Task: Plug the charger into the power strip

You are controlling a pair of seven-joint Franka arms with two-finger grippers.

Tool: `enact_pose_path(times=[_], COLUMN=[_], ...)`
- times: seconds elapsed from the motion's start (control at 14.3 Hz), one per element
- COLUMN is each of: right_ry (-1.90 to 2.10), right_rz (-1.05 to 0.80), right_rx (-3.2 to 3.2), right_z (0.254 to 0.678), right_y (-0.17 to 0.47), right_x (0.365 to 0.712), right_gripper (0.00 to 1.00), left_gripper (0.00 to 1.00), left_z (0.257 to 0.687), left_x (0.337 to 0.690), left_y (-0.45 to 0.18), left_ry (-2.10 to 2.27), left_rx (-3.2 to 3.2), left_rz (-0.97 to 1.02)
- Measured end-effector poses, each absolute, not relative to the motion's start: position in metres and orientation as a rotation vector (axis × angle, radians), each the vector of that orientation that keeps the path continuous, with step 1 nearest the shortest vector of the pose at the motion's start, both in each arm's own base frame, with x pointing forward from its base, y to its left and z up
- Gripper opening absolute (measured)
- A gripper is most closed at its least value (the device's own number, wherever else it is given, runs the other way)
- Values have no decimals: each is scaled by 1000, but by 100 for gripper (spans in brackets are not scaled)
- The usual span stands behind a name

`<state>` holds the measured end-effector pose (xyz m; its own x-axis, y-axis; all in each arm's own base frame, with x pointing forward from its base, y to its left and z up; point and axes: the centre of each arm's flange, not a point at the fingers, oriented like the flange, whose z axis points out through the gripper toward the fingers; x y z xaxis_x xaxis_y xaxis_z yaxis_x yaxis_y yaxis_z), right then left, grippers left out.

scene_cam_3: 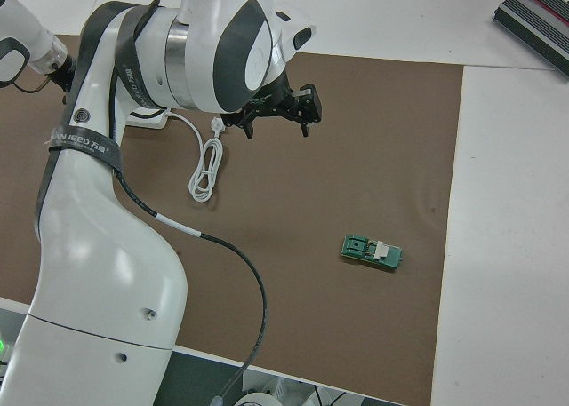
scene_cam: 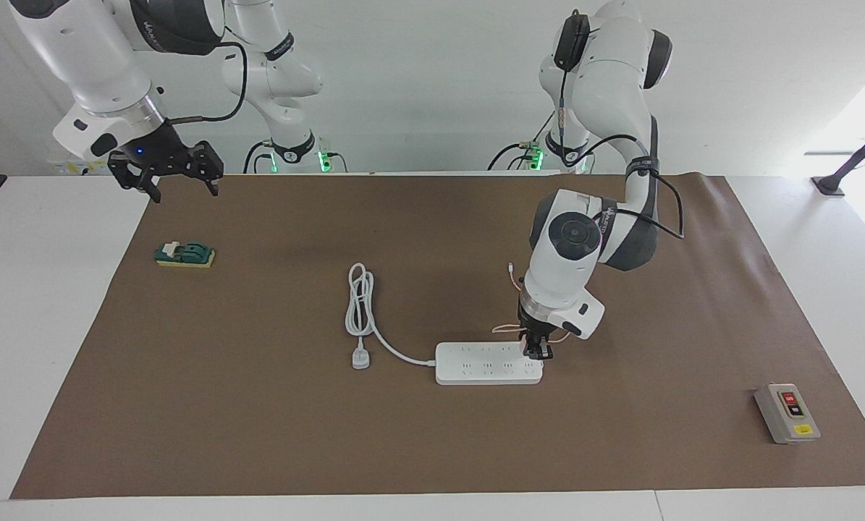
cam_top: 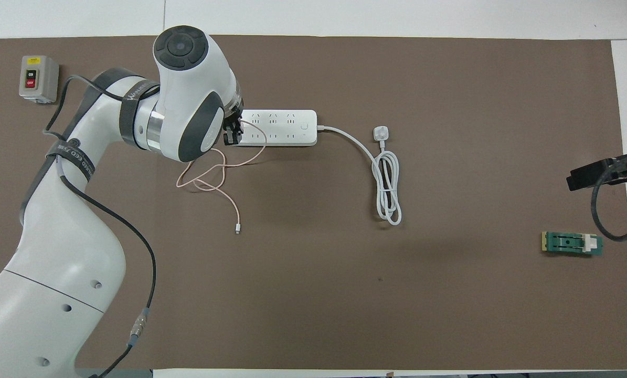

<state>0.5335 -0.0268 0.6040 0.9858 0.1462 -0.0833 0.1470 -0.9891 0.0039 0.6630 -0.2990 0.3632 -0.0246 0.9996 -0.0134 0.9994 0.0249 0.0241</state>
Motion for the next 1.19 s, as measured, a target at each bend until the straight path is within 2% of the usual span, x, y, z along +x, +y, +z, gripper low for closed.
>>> enact_pose_path(times=[1.19], right_ry=[231], right_rz=[-130], right_rx=[3120], right_z=[604], right_y=[-27], right_x=[533], right_gripper=[100], left_gripper=[32], left_z=[355], left_x=[664], left_y=[-299], left_ry=[2162], left_rx=[2242], left_rz=[9])
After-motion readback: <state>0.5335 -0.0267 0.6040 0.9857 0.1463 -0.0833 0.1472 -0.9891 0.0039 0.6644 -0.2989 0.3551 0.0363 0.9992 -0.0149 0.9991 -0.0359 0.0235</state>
